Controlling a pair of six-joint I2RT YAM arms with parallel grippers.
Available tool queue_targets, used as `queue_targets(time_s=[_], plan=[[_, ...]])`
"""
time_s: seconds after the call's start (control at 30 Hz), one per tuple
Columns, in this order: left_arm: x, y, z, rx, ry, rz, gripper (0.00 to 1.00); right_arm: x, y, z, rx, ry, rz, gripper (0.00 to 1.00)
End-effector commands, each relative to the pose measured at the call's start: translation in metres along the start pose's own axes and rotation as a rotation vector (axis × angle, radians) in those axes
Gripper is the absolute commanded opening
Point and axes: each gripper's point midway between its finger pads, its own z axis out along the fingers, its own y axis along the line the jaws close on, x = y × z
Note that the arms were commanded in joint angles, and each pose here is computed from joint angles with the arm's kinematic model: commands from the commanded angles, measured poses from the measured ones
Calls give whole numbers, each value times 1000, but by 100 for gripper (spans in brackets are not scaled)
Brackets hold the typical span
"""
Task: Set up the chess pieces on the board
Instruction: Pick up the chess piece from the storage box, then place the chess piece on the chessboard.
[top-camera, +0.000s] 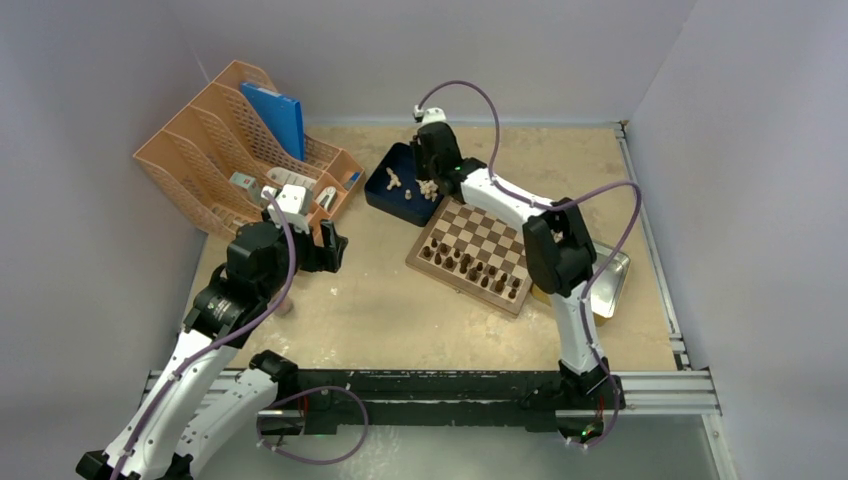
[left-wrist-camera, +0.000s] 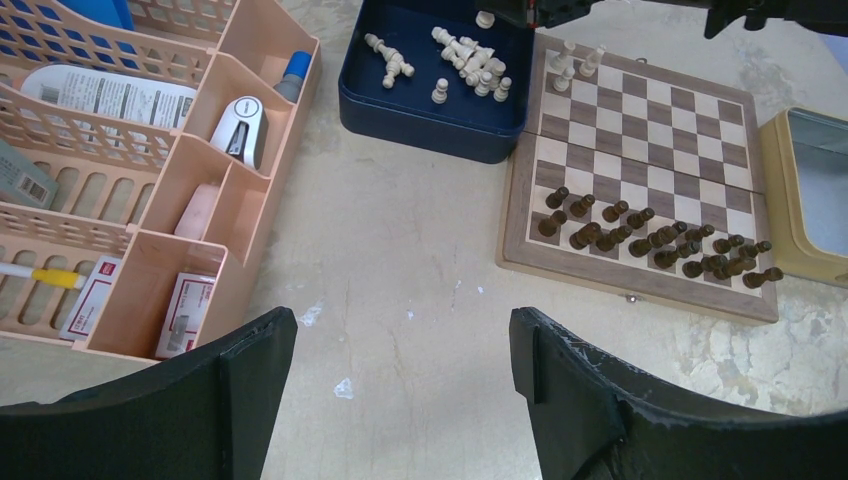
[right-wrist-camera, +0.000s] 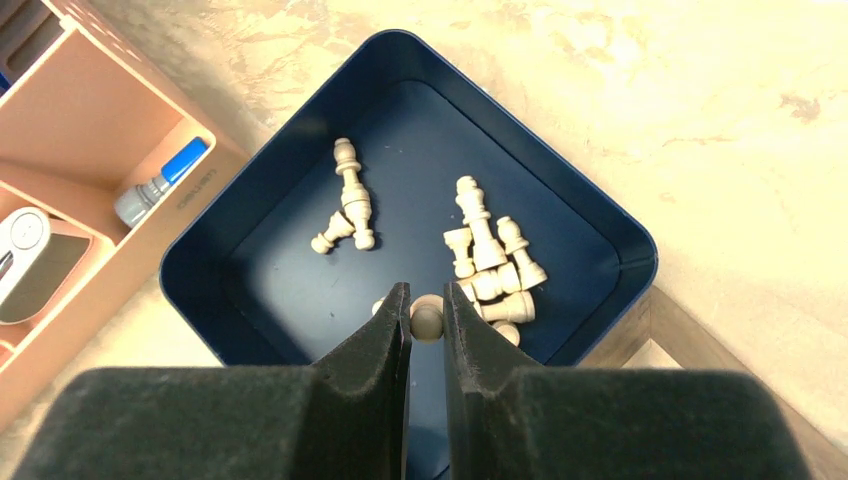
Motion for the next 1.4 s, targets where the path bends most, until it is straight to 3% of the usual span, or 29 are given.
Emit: queue_targets(time_s=[0.0, 0.53, 0.93, 1.37], plan=[[-6, 0, 0, -3, -26, -4, 78, -20, 1, -29, 6, -22, 48, 12], [-8, -2, -1, 11, -35, -5, 78, 3, -65, -106, 242, -45, 178, 13], [-8, -4, -2, 21, -36, -5, 78, 43, -111, -92, 336, -39, 284, 13], [-7, -2, -1, 13, -34, -4, 78, 53, -113, -71, 296, -80, 357, 15]])
